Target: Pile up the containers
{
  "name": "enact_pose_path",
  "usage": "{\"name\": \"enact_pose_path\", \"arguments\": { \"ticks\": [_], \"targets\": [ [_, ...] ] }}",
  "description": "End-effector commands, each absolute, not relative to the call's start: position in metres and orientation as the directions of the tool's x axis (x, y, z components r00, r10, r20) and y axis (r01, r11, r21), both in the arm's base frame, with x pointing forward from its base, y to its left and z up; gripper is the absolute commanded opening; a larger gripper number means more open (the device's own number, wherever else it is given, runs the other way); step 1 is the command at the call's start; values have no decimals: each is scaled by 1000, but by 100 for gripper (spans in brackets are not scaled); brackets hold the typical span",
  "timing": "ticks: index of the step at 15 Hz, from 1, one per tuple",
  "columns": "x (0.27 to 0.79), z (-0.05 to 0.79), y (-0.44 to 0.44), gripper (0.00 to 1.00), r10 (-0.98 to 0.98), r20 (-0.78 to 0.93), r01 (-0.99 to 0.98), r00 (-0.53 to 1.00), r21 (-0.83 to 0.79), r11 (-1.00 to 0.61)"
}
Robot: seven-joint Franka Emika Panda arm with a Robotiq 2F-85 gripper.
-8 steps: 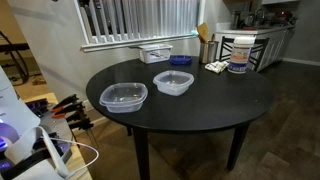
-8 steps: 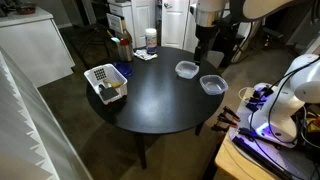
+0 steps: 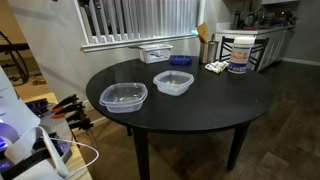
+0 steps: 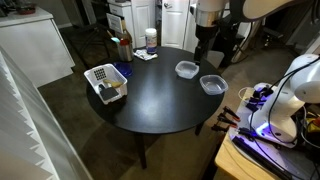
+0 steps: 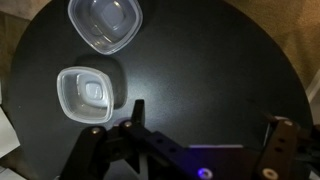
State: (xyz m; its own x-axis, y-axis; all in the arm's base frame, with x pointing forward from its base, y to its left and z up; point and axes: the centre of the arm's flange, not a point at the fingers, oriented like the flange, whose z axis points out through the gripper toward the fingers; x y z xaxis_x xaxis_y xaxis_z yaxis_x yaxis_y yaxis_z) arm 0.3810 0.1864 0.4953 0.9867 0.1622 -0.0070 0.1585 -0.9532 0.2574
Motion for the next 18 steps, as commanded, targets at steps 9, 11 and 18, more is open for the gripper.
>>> {"name": "enact_pose_path", "arguments": {
  "ticks": [9, 11, 18],
  "targets": [
    [386, 456, 85, 100, -99, 35, -103, 994, 160, -982],
    [389, 442, 59, 100, -188, 69, -195, 980, 122, -973],
    [417, 392, 11, 100, -375, 174, -385, 910, 27, -922]
  ]
}}
